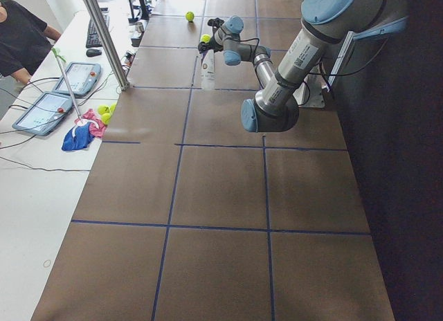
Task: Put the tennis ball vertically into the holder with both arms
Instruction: 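Lift the tube with the left gripper and rotate it upright, open end up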
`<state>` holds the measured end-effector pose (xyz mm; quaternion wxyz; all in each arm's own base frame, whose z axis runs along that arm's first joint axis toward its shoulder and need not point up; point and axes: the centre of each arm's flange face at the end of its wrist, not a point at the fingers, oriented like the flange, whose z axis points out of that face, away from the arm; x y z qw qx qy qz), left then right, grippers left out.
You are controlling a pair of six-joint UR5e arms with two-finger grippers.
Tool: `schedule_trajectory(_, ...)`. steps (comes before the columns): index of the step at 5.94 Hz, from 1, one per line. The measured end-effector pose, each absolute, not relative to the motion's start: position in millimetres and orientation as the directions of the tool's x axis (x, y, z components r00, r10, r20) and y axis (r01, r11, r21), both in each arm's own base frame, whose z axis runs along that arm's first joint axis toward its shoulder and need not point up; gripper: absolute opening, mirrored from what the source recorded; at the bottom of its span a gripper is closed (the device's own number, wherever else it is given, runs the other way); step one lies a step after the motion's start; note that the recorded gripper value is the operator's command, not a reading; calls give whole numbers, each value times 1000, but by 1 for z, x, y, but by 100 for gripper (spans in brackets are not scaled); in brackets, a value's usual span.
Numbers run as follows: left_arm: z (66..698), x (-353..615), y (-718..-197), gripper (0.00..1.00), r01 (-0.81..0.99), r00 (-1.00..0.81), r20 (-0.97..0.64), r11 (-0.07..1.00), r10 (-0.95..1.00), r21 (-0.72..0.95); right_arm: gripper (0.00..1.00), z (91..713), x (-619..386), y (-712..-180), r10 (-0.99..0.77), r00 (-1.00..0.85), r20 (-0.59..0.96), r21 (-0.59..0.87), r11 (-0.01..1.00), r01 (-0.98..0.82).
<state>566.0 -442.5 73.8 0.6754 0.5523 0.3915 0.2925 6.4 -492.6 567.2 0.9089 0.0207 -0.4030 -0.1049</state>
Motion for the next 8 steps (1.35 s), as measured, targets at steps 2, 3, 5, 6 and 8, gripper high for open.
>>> schedule_trajectory(2, 77, 538, -440, 69, 349, 482, -408, 257, 776, 901, 100, 567, 6, -493, -206, 651, 731, 122, 977, 173)
schedule_trajectory(3, 98, 524, -436, 70, 470, 442, -479, 259, 758, 844, 100, 565, 6, -493, -207, 649, 732, 124, 977, 172)
schedule_trajectory(5, 128, 512, -426, 70, 577, 376, -528, 253, 761, 777, 100, 563, 6, -492, -210, 648, 733, 128, 977, 171)
schedule_trajectory(6, 143, 513, -418, 70, 595, 356, -531, 251, 769, 763, 100, 562, 6, -492, -211, 647, 733, 130, 977, 171)
schedule_trajectory(8, 163, 521, -404, 73, 633, 341, -549, 246, 763, 734, 100, 555, 1, -495, -218, 627, 748, 140, 975, 172)
